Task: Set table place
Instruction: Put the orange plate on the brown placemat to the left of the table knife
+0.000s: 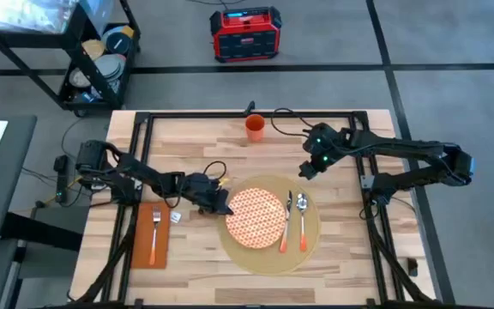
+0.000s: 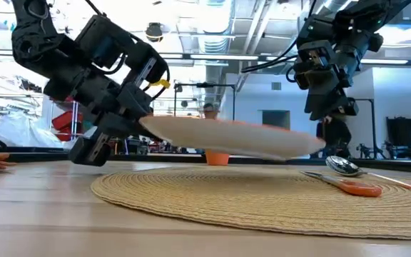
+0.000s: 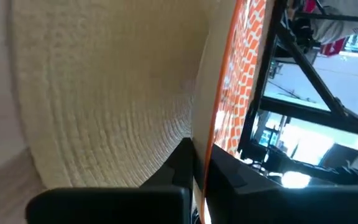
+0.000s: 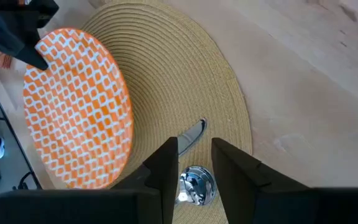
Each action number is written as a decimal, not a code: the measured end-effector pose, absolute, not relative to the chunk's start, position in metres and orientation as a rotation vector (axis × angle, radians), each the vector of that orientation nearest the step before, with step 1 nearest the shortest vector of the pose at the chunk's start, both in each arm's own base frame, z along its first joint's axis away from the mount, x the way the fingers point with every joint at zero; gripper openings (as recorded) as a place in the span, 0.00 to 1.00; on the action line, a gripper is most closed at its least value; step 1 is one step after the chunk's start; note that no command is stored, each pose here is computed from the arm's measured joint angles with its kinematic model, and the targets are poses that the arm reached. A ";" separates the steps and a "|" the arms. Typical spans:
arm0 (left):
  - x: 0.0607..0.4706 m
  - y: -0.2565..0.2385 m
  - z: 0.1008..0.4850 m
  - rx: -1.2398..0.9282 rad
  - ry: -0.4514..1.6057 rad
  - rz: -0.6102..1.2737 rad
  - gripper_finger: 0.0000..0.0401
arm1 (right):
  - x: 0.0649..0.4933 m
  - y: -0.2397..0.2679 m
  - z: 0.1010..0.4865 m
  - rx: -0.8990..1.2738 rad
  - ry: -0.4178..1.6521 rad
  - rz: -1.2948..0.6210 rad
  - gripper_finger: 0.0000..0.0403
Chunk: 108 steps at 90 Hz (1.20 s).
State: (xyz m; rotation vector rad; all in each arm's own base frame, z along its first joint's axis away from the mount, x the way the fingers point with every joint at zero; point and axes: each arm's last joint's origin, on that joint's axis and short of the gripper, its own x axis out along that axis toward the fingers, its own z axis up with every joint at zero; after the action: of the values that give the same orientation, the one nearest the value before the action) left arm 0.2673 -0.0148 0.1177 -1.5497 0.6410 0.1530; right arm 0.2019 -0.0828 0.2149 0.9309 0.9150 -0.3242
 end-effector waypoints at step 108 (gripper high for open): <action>0.274 -0.002 0.120 -1.608 0.760 0.236 0.45 | 0.202 -0.082 0.215 0.948 0.915 -0.319 0.22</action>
State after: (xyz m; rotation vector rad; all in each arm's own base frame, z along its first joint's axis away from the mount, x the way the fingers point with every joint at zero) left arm 0.2744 -0.0019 0.1205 -1.6077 0.7599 0.2356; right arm 0.2020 -0.0824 0.2151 0.9479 0.9146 -0.3192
